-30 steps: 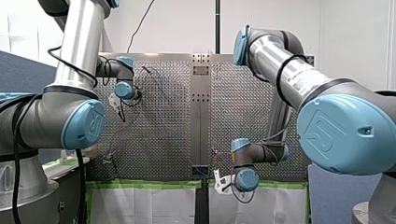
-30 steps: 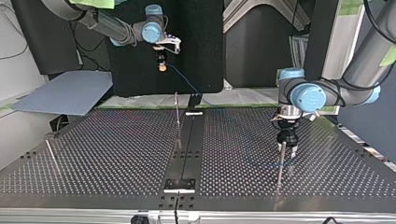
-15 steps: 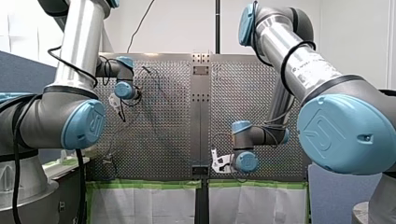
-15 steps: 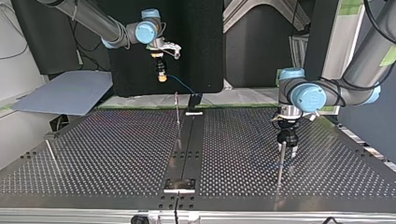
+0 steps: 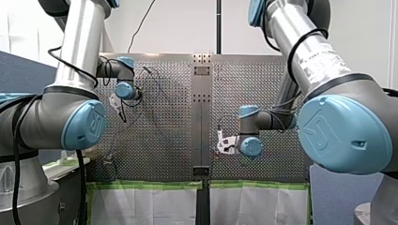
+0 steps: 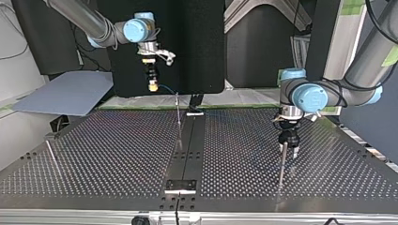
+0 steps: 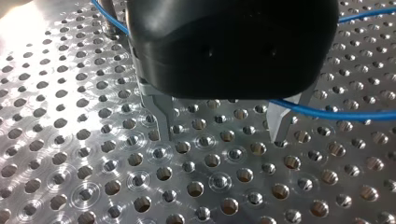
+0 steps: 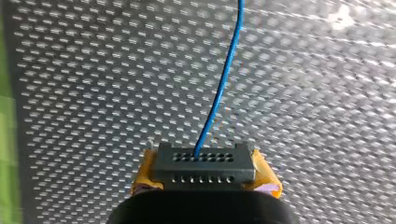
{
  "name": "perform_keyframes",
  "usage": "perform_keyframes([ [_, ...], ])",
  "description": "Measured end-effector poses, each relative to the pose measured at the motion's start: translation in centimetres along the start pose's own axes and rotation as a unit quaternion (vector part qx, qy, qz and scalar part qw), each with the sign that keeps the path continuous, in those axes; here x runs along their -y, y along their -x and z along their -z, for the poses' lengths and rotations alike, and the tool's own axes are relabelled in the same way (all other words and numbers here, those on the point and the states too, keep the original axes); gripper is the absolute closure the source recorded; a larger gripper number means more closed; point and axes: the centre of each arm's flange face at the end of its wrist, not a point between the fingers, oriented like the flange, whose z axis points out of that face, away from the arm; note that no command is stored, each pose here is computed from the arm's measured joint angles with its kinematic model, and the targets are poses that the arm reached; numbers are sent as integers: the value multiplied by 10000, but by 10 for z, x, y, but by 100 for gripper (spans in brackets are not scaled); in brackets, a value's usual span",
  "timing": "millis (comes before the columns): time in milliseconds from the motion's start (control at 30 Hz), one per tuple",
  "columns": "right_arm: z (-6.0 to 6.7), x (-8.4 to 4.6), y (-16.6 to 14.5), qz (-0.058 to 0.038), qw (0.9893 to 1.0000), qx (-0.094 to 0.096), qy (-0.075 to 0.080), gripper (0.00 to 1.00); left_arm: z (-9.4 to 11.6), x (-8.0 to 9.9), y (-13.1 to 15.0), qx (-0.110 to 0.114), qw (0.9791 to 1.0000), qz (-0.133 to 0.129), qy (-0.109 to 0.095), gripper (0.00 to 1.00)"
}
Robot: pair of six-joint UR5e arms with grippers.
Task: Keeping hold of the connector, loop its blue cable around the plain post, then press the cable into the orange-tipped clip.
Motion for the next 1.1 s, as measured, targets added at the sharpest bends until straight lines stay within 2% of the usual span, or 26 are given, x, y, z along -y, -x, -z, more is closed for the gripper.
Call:
perform_keyframes([
  [133,0,-2,1,12,10000,5,32,100,0,0,0,-2,10000,3,0,2],
  [533,8,1,55,74,9991,410,52,100,0,0,0,-14,10000,3,7,2],
  [867,8,2,62,59,9992,387,36,100,1,0,-1,-34,10000,32,6,2],
  [1100,8,2,63,63,9992,393,29,100,3,-5,-2,-121,9994,325,94,2],
])
